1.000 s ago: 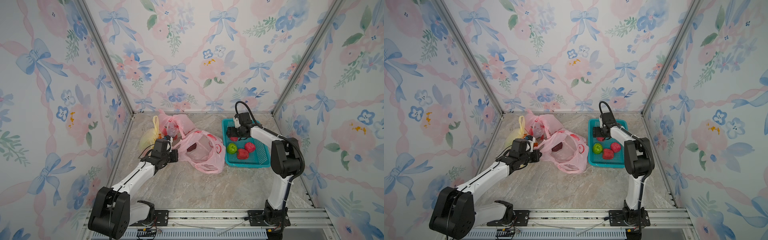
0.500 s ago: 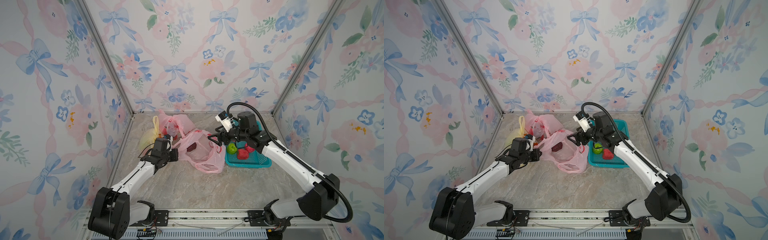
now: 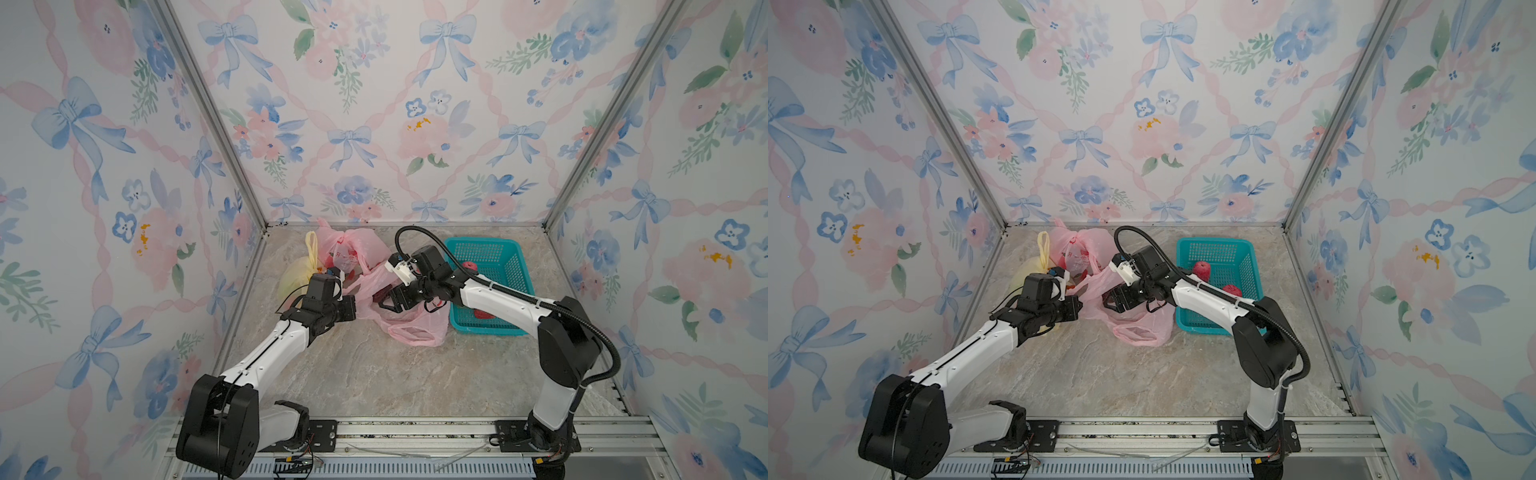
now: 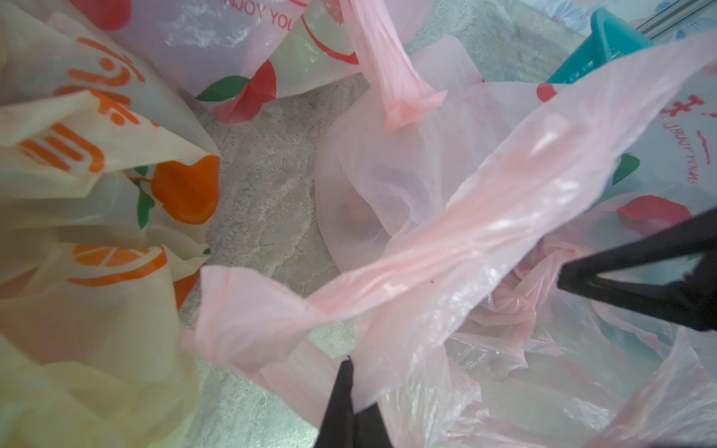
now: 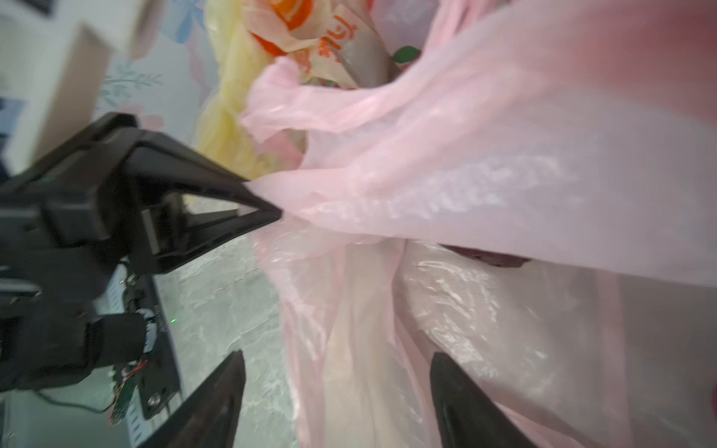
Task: Untie the knot of a plastic bag & take out the apple
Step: Pick up the apple from the plastic bag.
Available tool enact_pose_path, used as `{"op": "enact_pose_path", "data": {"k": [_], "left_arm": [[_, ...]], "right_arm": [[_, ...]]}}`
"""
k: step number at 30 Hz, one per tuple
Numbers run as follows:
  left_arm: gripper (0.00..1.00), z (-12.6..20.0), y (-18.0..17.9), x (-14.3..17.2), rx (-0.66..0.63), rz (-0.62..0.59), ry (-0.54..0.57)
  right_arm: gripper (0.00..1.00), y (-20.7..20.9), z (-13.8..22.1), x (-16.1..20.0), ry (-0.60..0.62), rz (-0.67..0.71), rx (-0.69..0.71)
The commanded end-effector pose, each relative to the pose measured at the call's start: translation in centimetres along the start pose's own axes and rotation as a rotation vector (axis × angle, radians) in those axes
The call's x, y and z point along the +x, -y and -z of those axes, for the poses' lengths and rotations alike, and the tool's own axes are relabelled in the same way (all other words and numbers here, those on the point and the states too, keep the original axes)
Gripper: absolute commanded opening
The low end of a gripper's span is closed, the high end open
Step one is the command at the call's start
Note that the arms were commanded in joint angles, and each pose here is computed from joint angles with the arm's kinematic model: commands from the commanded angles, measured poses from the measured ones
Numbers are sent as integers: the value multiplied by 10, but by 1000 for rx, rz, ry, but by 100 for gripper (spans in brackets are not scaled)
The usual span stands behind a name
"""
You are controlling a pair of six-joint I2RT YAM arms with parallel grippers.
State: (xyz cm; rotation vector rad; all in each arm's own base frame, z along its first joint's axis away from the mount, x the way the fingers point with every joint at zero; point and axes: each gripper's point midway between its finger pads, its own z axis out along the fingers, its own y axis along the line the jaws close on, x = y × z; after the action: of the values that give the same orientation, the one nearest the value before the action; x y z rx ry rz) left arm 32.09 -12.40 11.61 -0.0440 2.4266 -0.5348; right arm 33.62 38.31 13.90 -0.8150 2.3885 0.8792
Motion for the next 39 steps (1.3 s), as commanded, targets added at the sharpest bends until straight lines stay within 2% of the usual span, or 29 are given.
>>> {"op": "enact_pose_path", "data": {"k": [1, 4, 10, 16, 18, 21, 27, 32, 39], "left_arm": [[0, 3, -3, 5, -12, -12, -8], [0, 2, -1, 5, -2, -15, -14], [0, 1, 2, 4, 10, -21, -19], [0, 2, 2, 5, 10, -25, -17], [0, 2, 1, 5, 5, -22, -15], [0, 2, 1, 5, 6, -23, -13], [0, 0, 1, 7, 9, -21, -21], [0, 2, 7, 5, 28, -28, -15], [0, 0, 17, 4, 49, -45, -23]], "right_arm": [[76, 25, -8, -26, 44, -47, 169], [78, 41, -20, -32, 35, -52, 243], [80, 62, -44, -40, 48, -77, 309], [80, 53, -61, -30, 7, -73, 270], [82, 44, -59, -26, 24, -38, 258], [85, 29, -45, -26, 118, 5, 223], [83, 28, -25, -16, 126, -5, 239], [83, 44, -40, -8, 71, -42, 275], [86, 60, -56, -35, 124, -79, 285]]}}
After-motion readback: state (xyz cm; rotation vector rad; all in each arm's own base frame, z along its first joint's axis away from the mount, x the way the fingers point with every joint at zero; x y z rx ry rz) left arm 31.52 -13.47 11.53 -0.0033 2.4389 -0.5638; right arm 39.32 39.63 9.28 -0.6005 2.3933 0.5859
